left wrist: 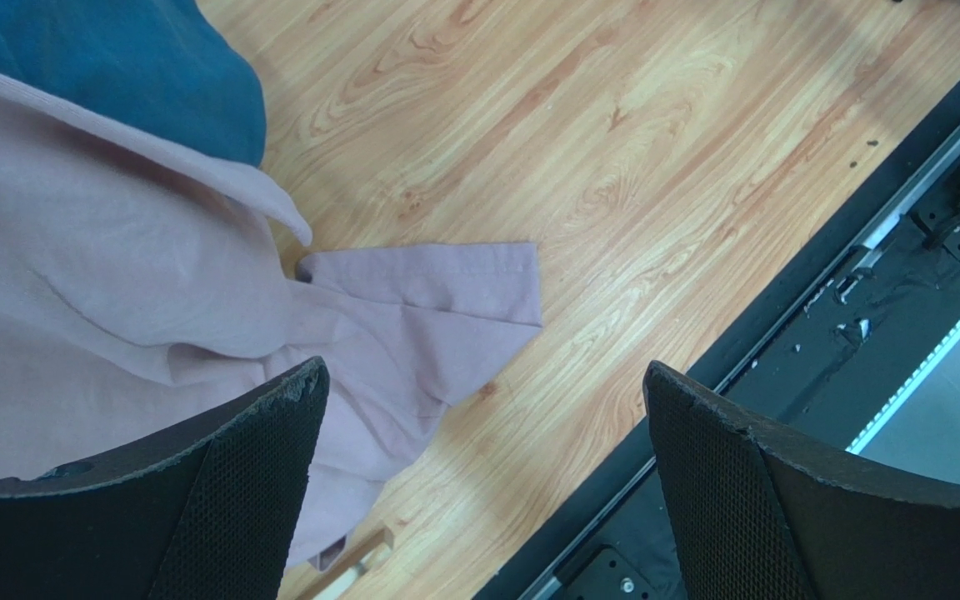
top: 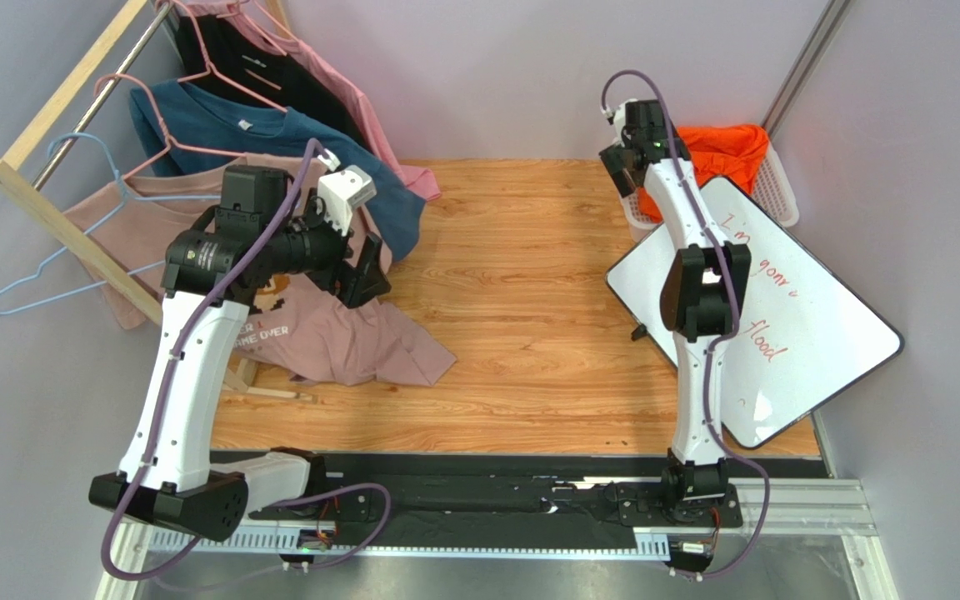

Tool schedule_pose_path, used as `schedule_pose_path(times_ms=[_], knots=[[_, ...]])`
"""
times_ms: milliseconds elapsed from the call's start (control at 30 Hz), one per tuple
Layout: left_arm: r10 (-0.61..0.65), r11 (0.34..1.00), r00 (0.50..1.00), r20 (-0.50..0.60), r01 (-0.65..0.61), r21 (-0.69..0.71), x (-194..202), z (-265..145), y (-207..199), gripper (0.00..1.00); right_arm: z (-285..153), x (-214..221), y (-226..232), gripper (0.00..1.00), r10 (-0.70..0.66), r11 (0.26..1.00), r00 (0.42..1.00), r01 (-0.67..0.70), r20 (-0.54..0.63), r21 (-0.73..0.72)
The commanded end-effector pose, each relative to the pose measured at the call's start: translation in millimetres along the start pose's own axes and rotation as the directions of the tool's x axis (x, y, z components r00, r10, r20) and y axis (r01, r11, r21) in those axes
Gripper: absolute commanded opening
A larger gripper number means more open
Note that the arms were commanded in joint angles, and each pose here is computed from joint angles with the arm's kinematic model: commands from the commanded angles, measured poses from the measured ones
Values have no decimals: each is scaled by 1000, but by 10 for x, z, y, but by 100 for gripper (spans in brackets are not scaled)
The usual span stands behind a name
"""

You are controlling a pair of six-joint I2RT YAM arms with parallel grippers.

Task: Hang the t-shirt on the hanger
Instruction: Pick up the T-shirt and place it in the bin.

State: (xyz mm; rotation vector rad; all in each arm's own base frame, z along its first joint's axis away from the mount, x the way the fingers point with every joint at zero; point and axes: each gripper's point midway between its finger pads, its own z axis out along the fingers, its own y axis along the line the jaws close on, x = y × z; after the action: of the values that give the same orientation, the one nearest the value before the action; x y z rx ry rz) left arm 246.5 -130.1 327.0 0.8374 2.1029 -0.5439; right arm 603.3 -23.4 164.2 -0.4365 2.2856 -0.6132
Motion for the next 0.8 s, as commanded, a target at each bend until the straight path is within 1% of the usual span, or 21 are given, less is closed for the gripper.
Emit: schedule_pose_path(times_ms=[0, 200, 533, 733, 767], knots=[[33, 999, 999, 16, -34, 6, -31, 39, 10, 99, 195, -227, -328, 100, -73, 978, 996, 63, 43, 199], [21, 1000, 1000, 1, -21, 12, 25, 104, 29, 99, 500, -113, -218, 99, -135, 970, 991, 127, 23, 208], [-16, 999, 999, -31, 17, 30, 92, 245, 70, 99, 948, 103, 27, 94, -164, 979, 986, 159, 26, 126], [-44, 997, 998, -42, 47, 57, 109, 346, 70, 99, 1118, 254, 289, 91, -157, 988, 987, 157, 35, 12], [-48, 997, 998, -42, 51, 60, 108, 355, 69, 99, 1138, 255, 368, 90, -159, 987, 986, 160, 48, -24]])
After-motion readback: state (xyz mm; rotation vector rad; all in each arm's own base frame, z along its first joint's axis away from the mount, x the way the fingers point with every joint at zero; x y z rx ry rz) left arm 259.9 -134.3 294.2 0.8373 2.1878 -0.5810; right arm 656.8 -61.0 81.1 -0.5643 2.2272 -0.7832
